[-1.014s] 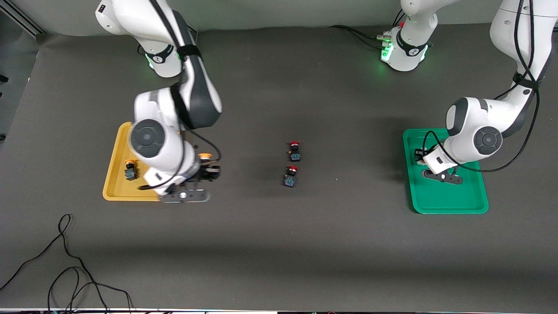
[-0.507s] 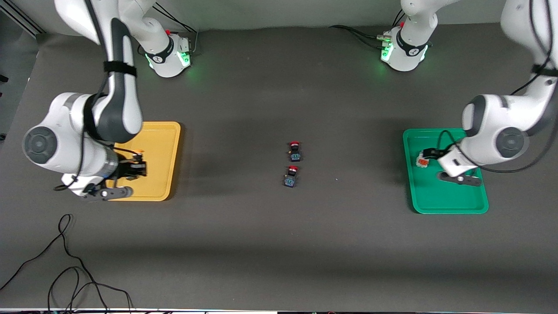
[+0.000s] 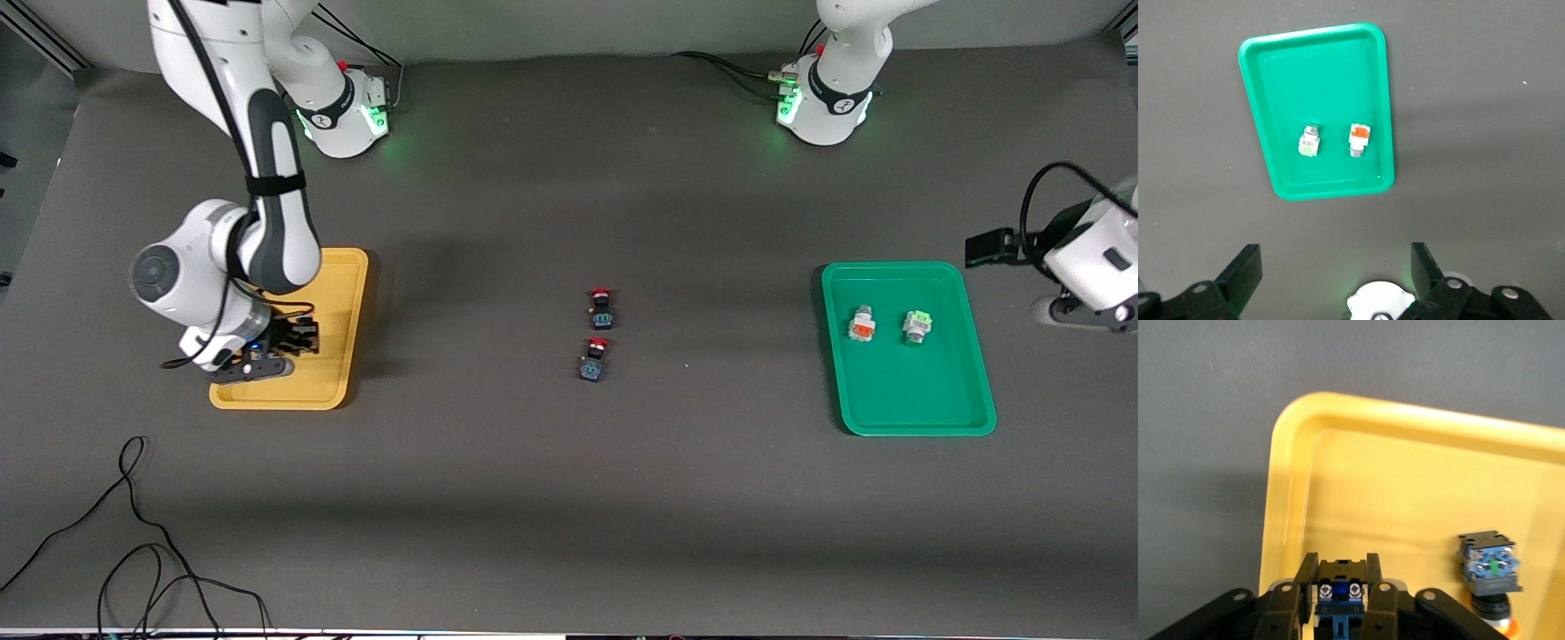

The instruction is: Place green and yellow buttons in trays

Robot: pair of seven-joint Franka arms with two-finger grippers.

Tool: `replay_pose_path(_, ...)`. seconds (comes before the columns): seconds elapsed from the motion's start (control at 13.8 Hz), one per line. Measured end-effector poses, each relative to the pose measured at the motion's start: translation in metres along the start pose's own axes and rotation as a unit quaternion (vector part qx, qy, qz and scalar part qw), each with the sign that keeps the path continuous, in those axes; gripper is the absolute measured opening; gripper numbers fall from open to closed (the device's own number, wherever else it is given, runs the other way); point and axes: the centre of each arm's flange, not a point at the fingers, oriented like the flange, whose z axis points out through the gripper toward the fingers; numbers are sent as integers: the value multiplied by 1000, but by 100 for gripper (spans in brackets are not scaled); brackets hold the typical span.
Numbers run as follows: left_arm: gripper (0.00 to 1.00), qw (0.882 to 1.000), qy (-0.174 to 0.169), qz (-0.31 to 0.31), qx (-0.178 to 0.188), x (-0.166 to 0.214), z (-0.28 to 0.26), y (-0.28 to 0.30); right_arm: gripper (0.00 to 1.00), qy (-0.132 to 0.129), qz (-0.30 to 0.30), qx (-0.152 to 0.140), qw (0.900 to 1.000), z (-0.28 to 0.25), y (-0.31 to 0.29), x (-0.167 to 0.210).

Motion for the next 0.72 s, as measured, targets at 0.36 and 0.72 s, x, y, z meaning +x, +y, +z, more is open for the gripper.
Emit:
replay_pose_path(0.36,100,999,-16,-31,1,2,5,23,42,-8,3,2,1000,23,-6,-2)
replay_pose_path(0.72,100,998,-20,-66,-1,5,10,35,92,6,4,24,1000,-5,-7,13)
